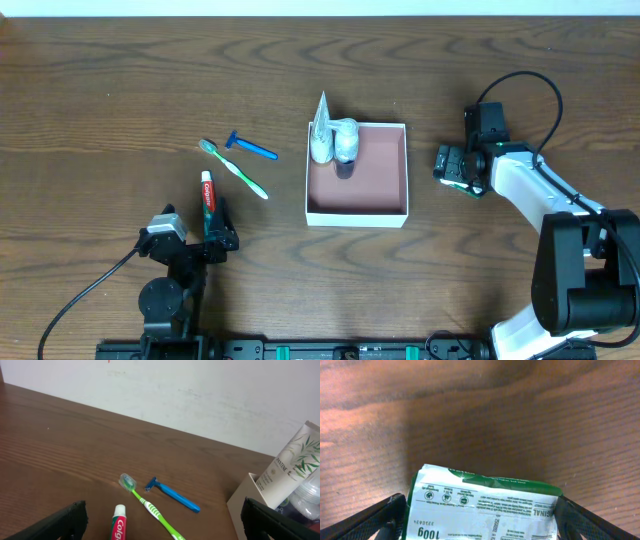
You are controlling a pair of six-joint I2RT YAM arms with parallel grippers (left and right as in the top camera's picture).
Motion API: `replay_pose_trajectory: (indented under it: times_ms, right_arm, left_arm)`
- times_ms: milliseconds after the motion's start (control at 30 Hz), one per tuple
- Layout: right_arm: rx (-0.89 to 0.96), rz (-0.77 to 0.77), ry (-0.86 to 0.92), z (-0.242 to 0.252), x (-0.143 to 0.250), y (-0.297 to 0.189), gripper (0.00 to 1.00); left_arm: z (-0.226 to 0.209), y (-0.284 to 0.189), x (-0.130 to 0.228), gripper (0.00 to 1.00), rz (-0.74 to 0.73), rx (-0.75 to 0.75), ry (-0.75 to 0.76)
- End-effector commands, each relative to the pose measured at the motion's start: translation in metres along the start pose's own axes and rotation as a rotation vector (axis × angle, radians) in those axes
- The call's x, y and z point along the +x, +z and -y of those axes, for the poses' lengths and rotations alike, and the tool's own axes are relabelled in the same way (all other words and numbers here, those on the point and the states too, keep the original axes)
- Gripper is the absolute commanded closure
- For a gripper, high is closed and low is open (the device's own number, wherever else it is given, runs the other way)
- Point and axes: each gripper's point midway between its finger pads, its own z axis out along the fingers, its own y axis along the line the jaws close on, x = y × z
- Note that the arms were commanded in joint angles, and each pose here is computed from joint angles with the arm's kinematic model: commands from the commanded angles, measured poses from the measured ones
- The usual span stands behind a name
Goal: Pack container
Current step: 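Grasp the green-and-white soap bar with the right gripper and lift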
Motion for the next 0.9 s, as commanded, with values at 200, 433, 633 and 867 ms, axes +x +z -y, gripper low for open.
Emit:
replay_pose_trajectory:
  times_ms: [200,433,633,867]
  right_arm:
    - [-0.024,-0.087,0.002,0.000,0.024,0.011,0.05]
    - [-0.015,-0.118,0.037,0.003,0.036,0.013,0.06]
    - [0.011,-0.176,0.099,0.010,0.063,0.020,0.04]
    - [0.012,-0.183,0.101,0.011,0.069,0.023,0.05]
  left_arm:
    - [-0.004,0.001,0.015,0.02,-0.046,-0.009,0.011]
    - [-0.004,0.001,0.015,0.02,-0.046,-0.009,0.011]
    - [-0.004,0.001,0.015,0.02,-0.046,-0.009,0.011]
    - [-0.004,0.001,0.015,0.02,-0.046,-0.009,0.011]
